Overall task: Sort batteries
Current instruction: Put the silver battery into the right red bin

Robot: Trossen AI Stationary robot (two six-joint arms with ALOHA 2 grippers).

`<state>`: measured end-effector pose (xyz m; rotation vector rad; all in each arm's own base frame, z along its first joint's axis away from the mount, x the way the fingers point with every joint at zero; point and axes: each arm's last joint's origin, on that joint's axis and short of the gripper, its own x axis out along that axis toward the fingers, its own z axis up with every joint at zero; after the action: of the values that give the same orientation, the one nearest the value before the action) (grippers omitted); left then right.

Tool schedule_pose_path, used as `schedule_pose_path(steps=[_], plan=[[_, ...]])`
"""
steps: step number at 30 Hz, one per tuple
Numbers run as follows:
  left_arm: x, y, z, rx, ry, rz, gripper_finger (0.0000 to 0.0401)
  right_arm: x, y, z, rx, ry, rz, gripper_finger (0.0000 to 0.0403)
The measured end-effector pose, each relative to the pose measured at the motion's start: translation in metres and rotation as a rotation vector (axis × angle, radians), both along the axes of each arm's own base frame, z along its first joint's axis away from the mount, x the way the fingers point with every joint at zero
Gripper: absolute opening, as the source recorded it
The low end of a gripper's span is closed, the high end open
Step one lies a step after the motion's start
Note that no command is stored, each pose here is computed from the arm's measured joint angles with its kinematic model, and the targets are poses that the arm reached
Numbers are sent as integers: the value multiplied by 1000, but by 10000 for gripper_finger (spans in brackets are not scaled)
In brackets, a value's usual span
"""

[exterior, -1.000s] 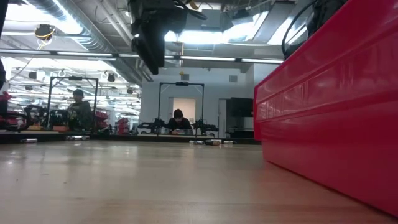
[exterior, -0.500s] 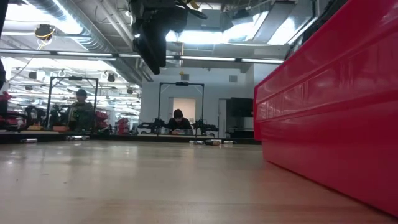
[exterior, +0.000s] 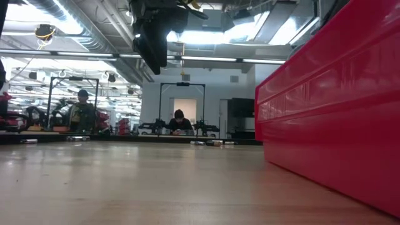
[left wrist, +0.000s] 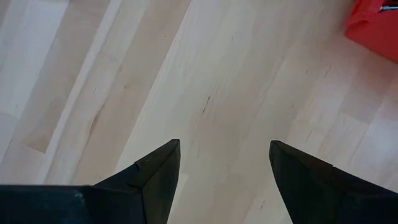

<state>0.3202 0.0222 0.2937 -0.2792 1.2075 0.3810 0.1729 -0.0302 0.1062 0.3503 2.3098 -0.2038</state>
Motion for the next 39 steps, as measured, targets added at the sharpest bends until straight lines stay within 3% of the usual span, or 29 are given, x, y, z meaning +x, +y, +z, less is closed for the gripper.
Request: schedule_pose_path(steps=[15, 29, 39], plan=[[0, -8, 0, 0, 7, -26, 237, -3, 1, -31, 47, 191, -2, 276], [0, -9, 0, -2, 2, -22, 237, -3, 2, -32, 108, 150, -24, 276], [0, -8, 0, -3, 2, -16, 237, 0, 3, -24, 106, 21, -29, 275]])
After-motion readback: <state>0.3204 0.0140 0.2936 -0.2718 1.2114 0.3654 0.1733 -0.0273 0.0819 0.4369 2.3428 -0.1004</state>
